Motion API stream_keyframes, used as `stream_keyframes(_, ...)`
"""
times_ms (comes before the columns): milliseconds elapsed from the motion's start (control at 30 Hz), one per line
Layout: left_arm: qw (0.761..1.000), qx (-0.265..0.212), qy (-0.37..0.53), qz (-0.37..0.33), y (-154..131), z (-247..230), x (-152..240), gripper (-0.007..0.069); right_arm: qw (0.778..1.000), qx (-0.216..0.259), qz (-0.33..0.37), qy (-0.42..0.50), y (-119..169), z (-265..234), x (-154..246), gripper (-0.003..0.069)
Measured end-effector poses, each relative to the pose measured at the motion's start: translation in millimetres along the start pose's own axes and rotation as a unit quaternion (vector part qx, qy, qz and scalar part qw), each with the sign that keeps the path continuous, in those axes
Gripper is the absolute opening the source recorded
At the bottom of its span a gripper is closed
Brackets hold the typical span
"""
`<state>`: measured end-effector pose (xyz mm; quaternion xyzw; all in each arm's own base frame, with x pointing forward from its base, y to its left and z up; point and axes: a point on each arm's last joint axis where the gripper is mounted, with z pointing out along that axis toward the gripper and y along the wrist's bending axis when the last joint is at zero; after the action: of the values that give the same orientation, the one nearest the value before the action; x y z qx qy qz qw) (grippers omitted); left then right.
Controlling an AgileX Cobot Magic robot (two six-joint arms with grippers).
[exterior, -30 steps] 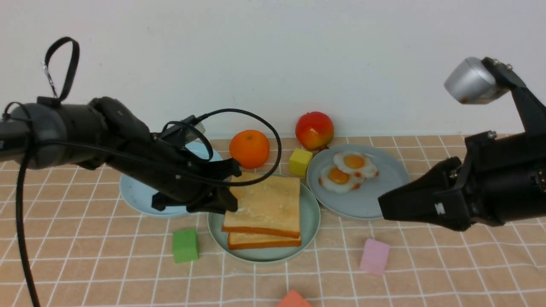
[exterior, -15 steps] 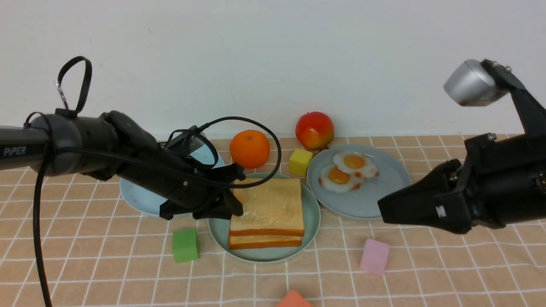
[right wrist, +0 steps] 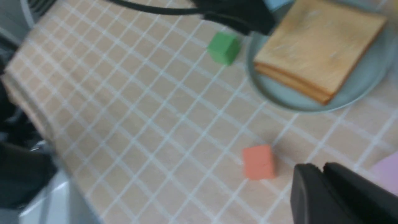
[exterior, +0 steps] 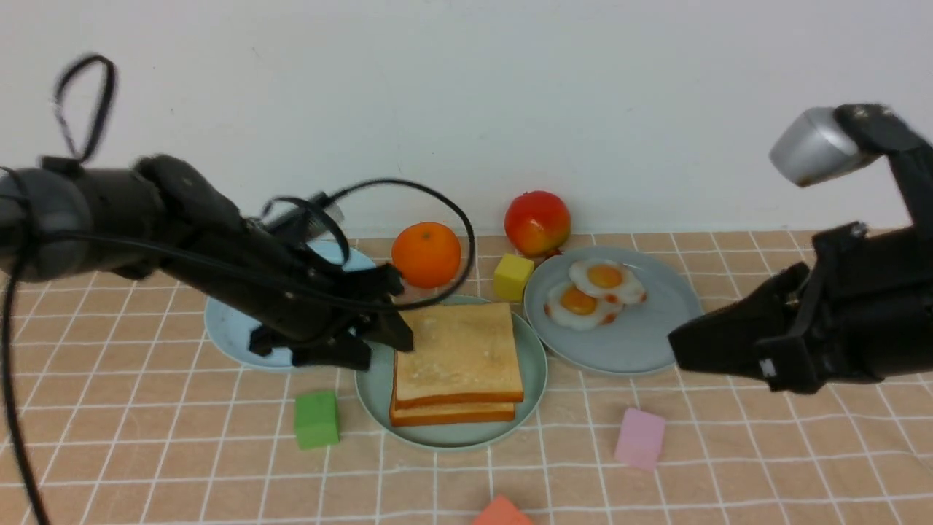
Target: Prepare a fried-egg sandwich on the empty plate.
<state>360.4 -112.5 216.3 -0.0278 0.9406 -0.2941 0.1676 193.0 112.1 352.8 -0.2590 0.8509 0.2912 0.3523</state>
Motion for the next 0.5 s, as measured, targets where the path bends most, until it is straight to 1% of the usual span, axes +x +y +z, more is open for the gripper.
stream_keyframes(100, 1.0, 0.002, -0.02, 0.0, -3.9, -24.8, -2.6, 0.0414, 1.0, 0.014, -0.006, -0.025, 3.4, -10.1, 0.6, 0.0085)
stream_keyframes(167, 0.999, 0.011, -0.037, 0.012, -12.4, -54.4, -1.2, 0.0408, 0.998, 0.026, -0.002, -0.056, 9.0, -23.1, 8.1, 0.0088)
stream_keyframes(233, 0.999, 0.017, -0.04, 0.027, -20.3, -70.8, 3.2, 0.0391, 0.997, 0.031, -0.001, -0.073, 12.8, -31.1, 17.9, 0.009)
stream_keyframes(300, 0.996, 0.024, -0.054, 0.06, -36.3, -102.9, 14.1, 0.0352, 0.995, 0.04, -0.006, -0.094, 17.7, -41.4, 37.6, 0.0092)
stream_keyframes(333, 0.996, 0.025, -0.055, 0.063, -37.8, -105.9, 15.3, 0.0348, 0.995, 0.041, -0.007, -0.096, 18.1, -42.3, 39.6, 0.0093)
stream_keyframes(400, 0.992, 0.031, -0.061, 0.103, -54.7, -143.6, 35.8, 0.0276, 0.99, 0.06, -0.02, -0.125, 22.0, -53.7, 69.1, 0.0096)
stream_keyframes(467, 0.991, 0.035, -0.055, 0.117, -61.7, -163.8, 55.1, 0.0218, 0.986, 0.071, -0.028, -0.148, 24.1, -60.0, 91.4, 0.0097)
stream_keyframes(500, 0.99, 0.036, -0.053, 0.125, -64.6, -176.8, 70.9, 0.0184, 0.984, 0.076, -0.03, -0.159, 24.1, -61.1, 105.7, 0.0098)
